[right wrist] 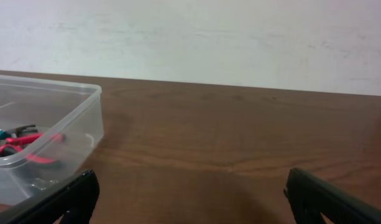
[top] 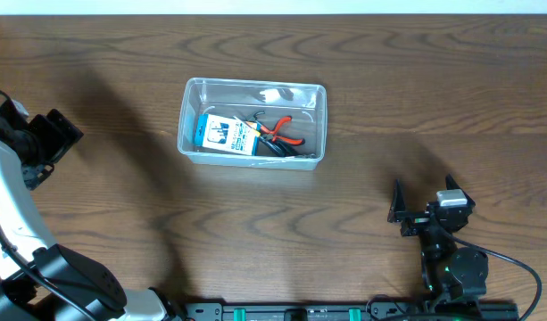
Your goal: Pack container
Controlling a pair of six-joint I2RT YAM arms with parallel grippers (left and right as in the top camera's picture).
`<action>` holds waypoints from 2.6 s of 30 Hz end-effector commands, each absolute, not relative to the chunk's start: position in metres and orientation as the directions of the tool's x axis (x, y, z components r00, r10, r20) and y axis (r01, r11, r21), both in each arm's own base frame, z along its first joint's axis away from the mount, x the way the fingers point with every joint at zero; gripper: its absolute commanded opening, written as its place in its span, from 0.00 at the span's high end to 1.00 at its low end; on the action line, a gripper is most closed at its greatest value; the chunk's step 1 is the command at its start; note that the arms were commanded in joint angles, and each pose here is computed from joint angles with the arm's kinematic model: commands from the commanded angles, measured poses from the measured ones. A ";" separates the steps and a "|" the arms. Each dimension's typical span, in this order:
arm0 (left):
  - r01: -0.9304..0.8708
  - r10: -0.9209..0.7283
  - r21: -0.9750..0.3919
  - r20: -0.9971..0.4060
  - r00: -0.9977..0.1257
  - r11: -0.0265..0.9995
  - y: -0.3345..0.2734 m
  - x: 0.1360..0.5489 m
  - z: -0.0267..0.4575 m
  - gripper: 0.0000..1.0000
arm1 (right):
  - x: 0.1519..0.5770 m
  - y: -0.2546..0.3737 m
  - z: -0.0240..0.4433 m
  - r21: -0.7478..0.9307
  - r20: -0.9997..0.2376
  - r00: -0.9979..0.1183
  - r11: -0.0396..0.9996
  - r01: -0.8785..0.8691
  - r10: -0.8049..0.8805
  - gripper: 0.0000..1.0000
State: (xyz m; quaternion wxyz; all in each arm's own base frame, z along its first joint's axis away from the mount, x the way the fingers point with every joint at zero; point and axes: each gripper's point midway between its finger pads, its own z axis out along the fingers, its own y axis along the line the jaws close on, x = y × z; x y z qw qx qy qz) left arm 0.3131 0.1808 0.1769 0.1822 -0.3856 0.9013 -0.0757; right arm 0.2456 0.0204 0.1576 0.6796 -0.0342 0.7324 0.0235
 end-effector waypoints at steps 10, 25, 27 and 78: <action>-0.652 -0.706 -0.269 -0.291 -0.646 0.708 0.181 0.314 0.183 0.09 | 0.246 0.018 0.157 -0.023 -0.997 -0.071 0.997 -0.076 -0.029 0.01; -0.648 -0.702 -0.271 -0.307 -0.642 0.711 0.180 0.313 0.189 0.09 | 0.246 0.018 0.157 -0.023 -0.997 -0.071 0.997 -0.076 -0.029 0.01; -0.642 -0.696 -0.273 -0.333 -0.636 0.717 0.179 0.311 0.198 0.10 | 0.246 0.018 0.157 -0.023 -0.997 -0.071 0.997 -0.076 -0.029 0.01; -0.160 -0.248 -0.212 -0.934 -0.257 0.964 0.025 0.214 0.236 0.10 | 0.246 0.018 0.157 -0.023 -0.997 -0.071 0.997 -0.076 -0.029 0.01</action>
